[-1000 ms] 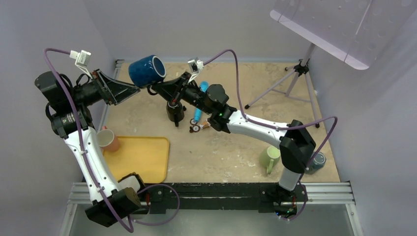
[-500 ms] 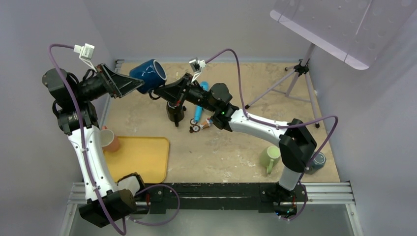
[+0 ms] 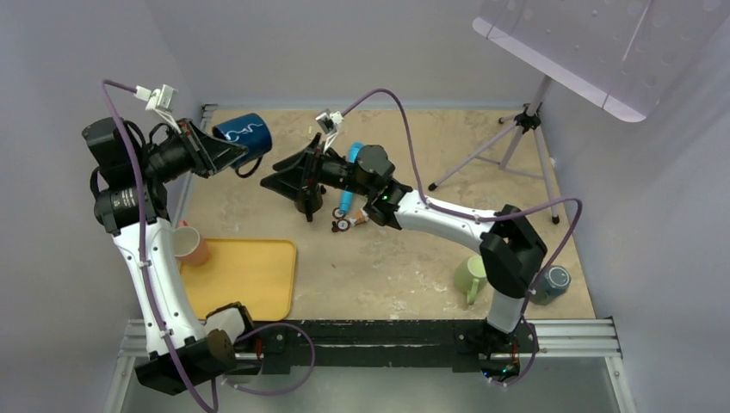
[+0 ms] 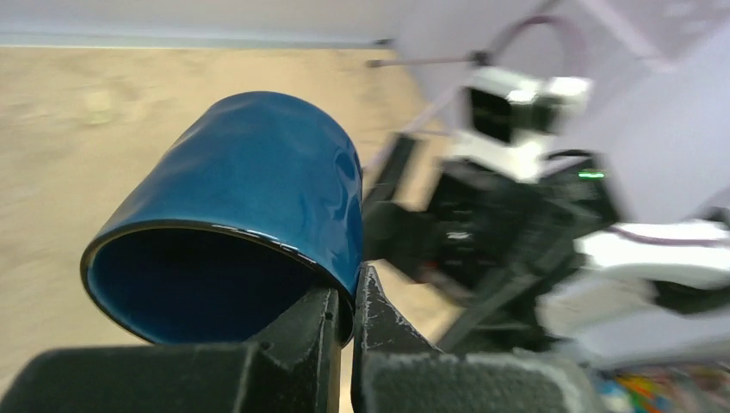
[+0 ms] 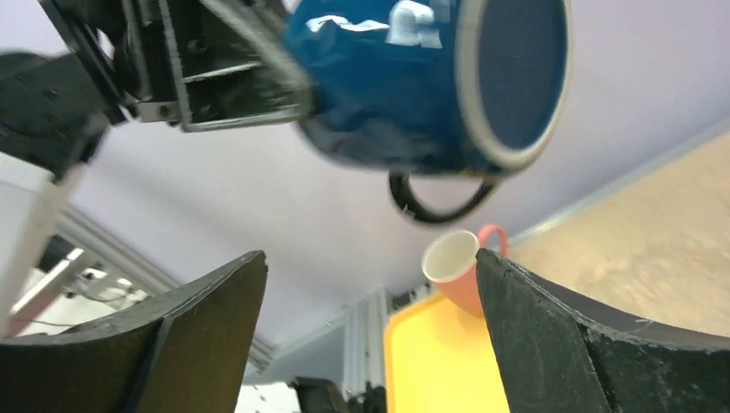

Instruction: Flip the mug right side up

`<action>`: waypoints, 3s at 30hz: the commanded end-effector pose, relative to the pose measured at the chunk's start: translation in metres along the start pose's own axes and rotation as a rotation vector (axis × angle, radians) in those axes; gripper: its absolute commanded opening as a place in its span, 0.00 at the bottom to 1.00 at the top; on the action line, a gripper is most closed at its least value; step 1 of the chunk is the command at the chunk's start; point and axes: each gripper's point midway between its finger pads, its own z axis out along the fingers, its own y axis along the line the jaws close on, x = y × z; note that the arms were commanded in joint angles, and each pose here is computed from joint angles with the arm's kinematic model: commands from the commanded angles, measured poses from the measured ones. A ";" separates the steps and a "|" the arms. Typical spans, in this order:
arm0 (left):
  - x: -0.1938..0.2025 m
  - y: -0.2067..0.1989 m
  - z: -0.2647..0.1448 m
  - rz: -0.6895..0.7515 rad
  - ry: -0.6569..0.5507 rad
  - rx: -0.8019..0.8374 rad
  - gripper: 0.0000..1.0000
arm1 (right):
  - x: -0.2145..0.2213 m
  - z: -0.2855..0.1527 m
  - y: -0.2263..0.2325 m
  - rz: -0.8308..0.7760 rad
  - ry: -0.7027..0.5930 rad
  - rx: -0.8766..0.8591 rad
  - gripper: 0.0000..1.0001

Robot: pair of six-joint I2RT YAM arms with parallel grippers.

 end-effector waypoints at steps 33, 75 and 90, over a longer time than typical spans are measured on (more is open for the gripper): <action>0.237 0.249 -0.082 0.502 1.078 -0.740 0.00 | 0.073 -0.086 -0.171 -0.337 0.157 0.847 0.96; 0.126 0.043 -0.030 0.387 0.403 -0.124 0.67 | -0.015 -0.029 -0.084 -0.333 -0.017 0.393 0.00; 0.051 -0.076 -0.020 0.297 0.065 0.232 0.78 | -0.087 -0.074 0.100 -0.151 -0.310 -0.189 0.00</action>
